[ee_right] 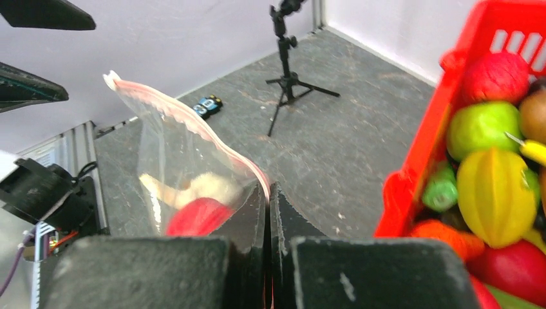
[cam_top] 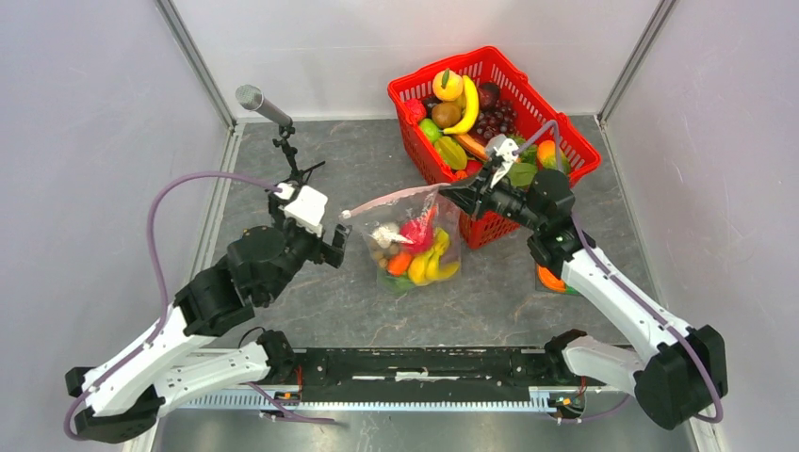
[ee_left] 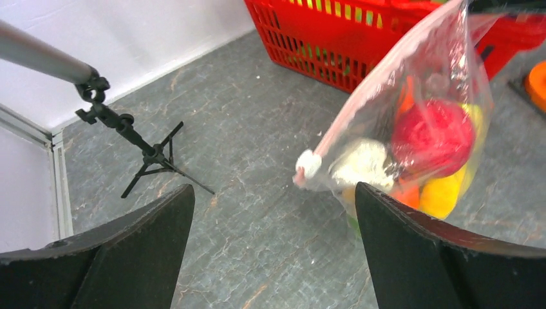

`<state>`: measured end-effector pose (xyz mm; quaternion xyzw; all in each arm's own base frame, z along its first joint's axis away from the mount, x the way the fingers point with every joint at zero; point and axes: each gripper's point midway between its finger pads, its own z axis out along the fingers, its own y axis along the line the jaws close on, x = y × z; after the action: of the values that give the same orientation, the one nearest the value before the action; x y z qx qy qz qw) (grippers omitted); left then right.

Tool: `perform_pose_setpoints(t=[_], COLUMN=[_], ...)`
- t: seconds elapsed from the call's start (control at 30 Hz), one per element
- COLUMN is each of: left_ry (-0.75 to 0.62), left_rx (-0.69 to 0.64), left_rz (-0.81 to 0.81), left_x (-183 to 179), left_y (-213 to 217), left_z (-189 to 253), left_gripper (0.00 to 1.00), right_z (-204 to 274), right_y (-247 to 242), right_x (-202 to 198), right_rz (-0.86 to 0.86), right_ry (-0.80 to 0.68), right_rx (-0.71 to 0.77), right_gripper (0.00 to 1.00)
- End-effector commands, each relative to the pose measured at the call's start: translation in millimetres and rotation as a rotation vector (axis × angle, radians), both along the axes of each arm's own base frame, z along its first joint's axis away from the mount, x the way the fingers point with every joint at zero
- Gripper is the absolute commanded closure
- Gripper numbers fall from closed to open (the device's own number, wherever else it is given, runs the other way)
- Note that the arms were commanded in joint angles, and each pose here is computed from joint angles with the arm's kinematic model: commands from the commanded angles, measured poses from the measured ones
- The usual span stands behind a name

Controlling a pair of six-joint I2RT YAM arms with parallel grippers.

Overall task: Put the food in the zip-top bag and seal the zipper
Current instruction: Zip the zipper food storage bag at the center of the board, then place the zipper food storage bag at the center of the board.

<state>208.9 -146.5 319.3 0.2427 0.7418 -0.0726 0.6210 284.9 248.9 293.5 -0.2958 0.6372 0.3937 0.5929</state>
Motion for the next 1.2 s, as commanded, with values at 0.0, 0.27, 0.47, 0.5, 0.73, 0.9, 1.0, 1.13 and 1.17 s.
perform_pose_setpoints(t=[0.0,0.27,0.47,0.5,0.73,0.9,1.0,1.13,1.17], left_ry=[-0.041,-0.057,-0.086,-0.083,-0.079,-0.071,-0.048,-0.03,-0.025], left_rx=[-0.189,-0.322,-0.371,-0.374,-0.351,-0.331,-0.301,-0.278,-0.277], left_rz=[0.112,0.088,0.131,0.124,0.116,0.102,0.086,0.099,0.097], left_x=[0.3,-13.8,-9.9,-10.7,-11.6,-4.3,-1.1,2.5,3.0], left_y=[18.3,27.8,33.1,32.4,32.6,18.5,8.8,5.8,4.1], left_z=[43.0,86.3,90.1,91.0,91.9,87.9,81.2,70.4,67.0], left_gripper=[0.0,0.0,0.0,0.0,0.0,0.0,0.0,0.0,0.0], right_z=[69.6,146.0,131.8,108.4,-17.3,-30.0,-14.6,3.9,7.2], right_y=[22.9,45.6,76.5,84.5,80.5,67.1,59.0,43.6,35.8], right_x=[0.1,30.3,0.1,-14.0,-120.2,-147.5,-149.6,-116.4,-101.2], right_rz=[0.066,0.06,0.219,0.283,0.514,0.582,0.542,0.301,0.197], right_ry=[-0.128,-0.25,-0.28,-0.252,-0.145,-0.126,-0.189,-0.231,-0.23], right_rx=[0.073,0.083,0.062,0.023,-0.132,-0.154,-0.124,-0.137,-0.143], right_gripper=[1.0,1.0,1.0,1.0,0.9,0.32,0.23,0.22,0.21])
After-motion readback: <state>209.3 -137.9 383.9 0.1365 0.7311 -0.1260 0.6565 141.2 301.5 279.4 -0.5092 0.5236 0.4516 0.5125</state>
